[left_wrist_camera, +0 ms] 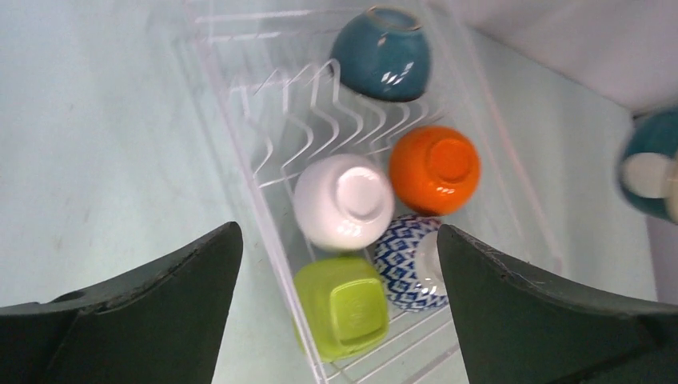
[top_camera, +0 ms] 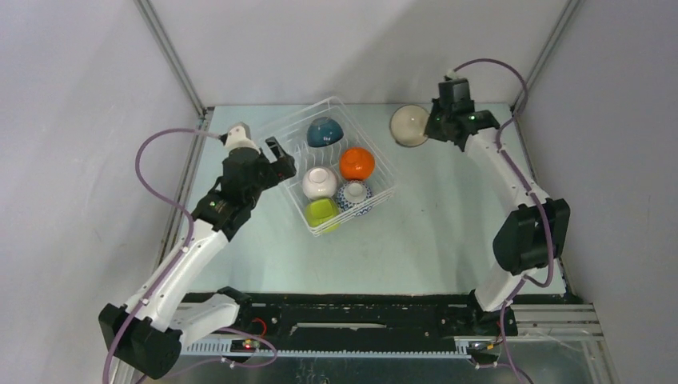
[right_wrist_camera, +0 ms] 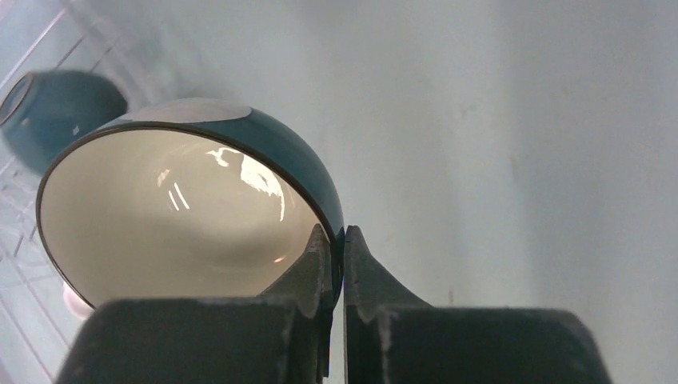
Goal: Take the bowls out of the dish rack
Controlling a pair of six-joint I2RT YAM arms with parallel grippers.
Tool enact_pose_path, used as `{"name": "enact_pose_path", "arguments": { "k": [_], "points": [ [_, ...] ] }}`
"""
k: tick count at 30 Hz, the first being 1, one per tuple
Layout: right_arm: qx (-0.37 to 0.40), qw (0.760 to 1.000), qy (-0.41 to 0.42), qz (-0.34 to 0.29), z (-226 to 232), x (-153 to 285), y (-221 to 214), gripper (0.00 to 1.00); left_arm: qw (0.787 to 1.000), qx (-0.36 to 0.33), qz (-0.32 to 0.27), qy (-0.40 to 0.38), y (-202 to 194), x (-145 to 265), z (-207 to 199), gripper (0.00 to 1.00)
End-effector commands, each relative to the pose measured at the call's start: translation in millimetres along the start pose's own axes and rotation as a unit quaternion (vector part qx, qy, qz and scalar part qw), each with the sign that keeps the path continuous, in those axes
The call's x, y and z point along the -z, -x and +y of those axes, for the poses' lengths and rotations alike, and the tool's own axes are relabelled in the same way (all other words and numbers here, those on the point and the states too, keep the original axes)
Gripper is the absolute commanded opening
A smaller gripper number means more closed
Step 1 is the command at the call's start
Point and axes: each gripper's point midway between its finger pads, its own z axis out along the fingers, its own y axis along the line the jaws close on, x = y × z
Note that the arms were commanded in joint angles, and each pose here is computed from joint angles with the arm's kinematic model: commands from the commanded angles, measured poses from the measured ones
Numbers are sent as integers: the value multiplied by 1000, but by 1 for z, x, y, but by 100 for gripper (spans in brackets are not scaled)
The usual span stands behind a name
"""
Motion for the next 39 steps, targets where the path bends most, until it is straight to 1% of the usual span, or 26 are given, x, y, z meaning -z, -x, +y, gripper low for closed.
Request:
{"name": "enact_pose_path", "arguments": {
  "k": [1, 3, 6, 11, 14, 20, 22, 28, 32, 36, 37, 39],
  "points": [
    [-57, 998, 0, 5, -9, 1, 25, 0, 995, 72, 21, 67, -29, -8, 33, 99],
    [-69, 997, -17, 21, -22, -11, 23, 0, 992, 83, 37, 86, -42, -13, 42, 97],
    [-93, 994, -38, 36, -48, -33, 20, 0, 987, 88, 56, 120, -54, -21, 53, 90],
    [-123, 989, -55, 69, -80, -65, 13, 0, 984, 92, 74, 137, -64, -36, 61, 83],
    [-124, 987, -35, 94, -84, -80, 5, 0, 982, 101, 85, 136, -70, -46, 62, 75],
    [-116, 984, -42, 125, -93, -109, -13, 0, 981, 95, 99, 137, -77, -60, 61, 72],
    [-113, 983, -51, 135, -97, -120, -20, 0, 981, 94, 101, 139, -77, -64, 61, 72],
    [-101, 982, -65, 148, -101, -138, -26, 7, 982, 79, 119, 120, -80, -73, 54, 78],
    [-78, 981, -101, 148, -111, -144, -28, 12, 985, 57, 111, 118, -73, -72, 55, 80],
    [-75, 979, -106, 160, -116, -148, -37, 13, 988, 40, 105, 108, -65, -70, 52, 83],
    [-75, 978, -104, 162, -115, -149, -38, 17, 989, 34, 104, 103, -62, -70, 49, 85],
    [-72, 979, -96, 164, -113, -148, -39, 36, 991, 16, 105, 81, -56, -69, 41, 91]
  ]
}}
